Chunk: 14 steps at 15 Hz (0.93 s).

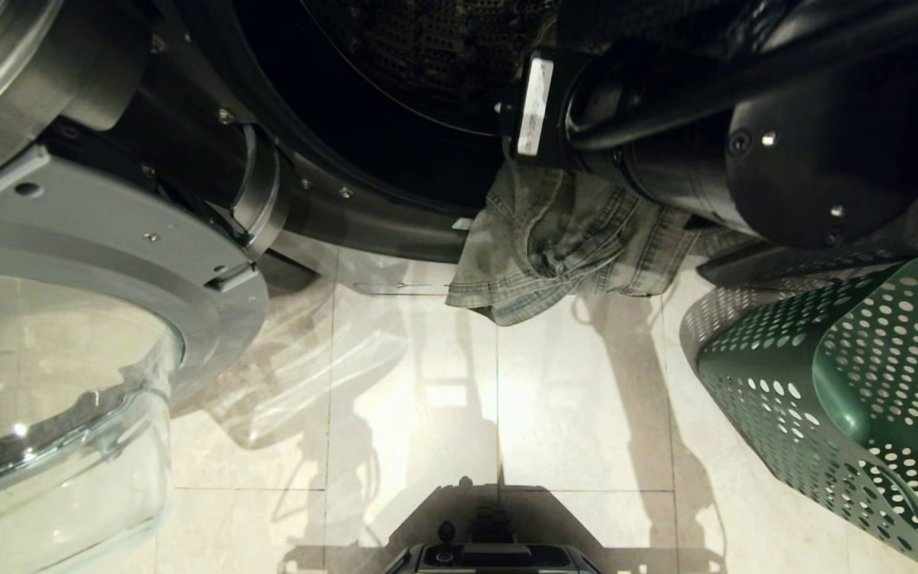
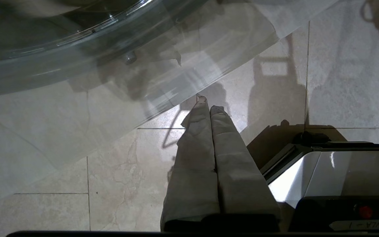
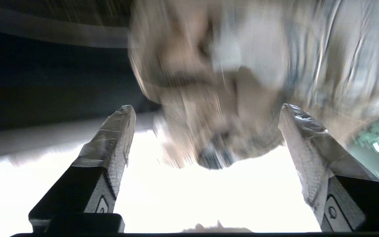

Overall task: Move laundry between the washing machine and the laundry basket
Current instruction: Pick a cloth and place it into the basket

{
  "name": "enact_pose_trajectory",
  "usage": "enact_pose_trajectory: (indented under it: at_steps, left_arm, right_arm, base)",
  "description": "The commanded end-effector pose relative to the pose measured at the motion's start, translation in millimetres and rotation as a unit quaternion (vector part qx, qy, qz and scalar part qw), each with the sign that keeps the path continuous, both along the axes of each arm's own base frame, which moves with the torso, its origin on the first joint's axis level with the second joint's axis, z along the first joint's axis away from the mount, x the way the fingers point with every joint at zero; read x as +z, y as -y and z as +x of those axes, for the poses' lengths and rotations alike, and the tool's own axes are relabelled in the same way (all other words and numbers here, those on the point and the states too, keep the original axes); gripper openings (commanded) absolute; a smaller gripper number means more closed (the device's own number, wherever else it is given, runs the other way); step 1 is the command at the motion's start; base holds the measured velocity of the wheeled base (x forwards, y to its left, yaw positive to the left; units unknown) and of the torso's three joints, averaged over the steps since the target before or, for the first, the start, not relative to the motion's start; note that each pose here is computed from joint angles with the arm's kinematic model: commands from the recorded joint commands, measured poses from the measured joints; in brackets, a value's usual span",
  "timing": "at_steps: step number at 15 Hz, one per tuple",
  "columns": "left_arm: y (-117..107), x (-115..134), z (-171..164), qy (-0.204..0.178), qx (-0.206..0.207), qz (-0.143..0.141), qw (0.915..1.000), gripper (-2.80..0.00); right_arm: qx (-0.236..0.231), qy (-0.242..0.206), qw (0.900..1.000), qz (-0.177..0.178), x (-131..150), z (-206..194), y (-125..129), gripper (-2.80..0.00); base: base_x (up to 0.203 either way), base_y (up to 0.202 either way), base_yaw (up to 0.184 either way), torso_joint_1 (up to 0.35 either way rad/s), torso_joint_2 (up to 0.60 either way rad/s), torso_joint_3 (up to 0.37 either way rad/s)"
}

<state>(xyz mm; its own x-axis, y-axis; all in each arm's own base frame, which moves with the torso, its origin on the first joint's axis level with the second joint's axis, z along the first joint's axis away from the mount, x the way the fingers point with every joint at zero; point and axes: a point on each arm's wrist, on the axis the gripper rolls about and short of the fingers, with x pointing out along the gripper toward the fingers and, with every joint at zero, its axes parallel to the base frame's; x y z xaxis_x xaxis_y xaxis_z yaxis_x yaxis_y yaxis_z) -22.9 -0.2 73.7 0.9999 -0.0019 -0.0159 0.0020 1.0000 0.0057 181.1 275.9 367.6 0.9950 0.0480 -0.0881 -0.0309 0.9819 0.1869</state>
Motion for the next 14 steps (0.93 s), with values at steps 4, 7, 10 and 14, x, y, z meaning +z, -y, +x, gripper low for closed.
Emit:
enact_pose_trajectory:
  at_steps: [4,7,10,14]
  left_arm:
    - [0.0,0.0,-0.1,0.001,0.000,0.000,1.0000,-2.80]
    - [0.0,-0.4,0.0,0.000,0.000,0.000,1.0000,-2.80]
    - [0.0,0.0,-0.1,0.001,0.000,0.000,1.0000,-2.80]
    - [0.0,0.0,-0.1,0.001,0.000,0.000,1.0000,-2.80]
  right_arm:
    - [0.009,-0.134,0.990,-0.044,-34.8,-17.9,28.1,0.00]
    - [0.032,-0.202,0.979,0.025,-38.0,-13.7,48.5,0.00]
    - [-0.034,-0.238,0.970,0.046,-65.0,21.3,53.4,0.00]
    - [-0.038,-0.258,0.965,0.036,-85.5,27.9,38.5,0.00]
  base:
    - [0.000,0.000,0.000,0.000,0.00,0.000]
    - [0.000,0.000,0.000,0.000,0.00,0.000]
    - [0.000,0.000,0.000,0.000,0.00,0.000]
    - [0.000,0.000,0.000,0.000,0.00,0.000]
